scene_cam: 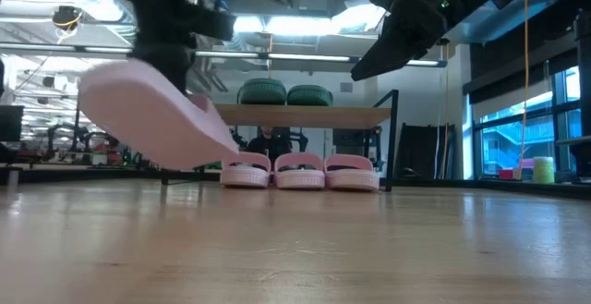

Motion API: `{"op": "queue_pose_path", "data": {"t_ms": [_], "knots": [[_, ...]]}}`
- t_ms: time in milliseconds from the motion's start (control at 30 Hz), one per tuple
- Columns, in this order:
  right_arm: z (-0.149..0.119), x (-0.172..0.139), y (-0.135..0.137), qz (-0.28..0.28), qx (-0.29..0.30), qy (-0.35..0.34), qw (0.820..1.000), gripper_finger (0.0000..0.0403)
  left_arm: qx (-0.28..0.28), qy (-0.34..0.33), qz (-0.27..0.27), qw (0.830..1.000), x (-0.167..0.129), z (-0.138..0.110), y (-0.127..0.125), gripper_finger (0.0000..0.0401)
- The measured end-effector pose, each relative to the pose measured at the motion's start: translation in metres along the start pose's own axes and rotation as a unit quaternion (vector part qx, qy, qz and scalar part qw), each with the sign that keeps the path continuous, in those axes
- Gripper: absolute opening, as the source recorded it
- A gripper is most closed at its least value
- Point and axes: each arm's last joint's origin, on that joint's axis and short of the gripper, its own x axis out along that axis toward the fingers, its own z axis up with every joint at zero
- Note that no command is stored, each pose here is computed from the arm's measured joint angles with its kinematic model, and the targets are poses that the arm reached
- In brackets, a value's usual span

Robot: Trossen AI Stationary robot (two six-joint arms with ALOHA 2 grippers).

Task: Pick and place slides into the shelf
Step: Put the pink slipper under the shelf

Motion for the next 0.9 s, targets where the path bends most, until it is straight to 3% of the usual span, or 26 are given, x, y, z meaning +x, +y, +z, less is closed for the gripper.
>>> {"op": "queue_pose_path", "data": {"t_ms": [333,900], "knots": [[-0.005,0.0,0.0,0.001,-0.005,0.026,1.0,0.0221,-0.014,0.01,0.014,1.0,0.026,0.01,0.02,0.0001],[-0.006,0.0,0.0,0.001,-0.005,0.029,1.0,0.0221,-0.023,0.055,0.02,0.998,0.027,0.002,0.024,0.0001]]}}
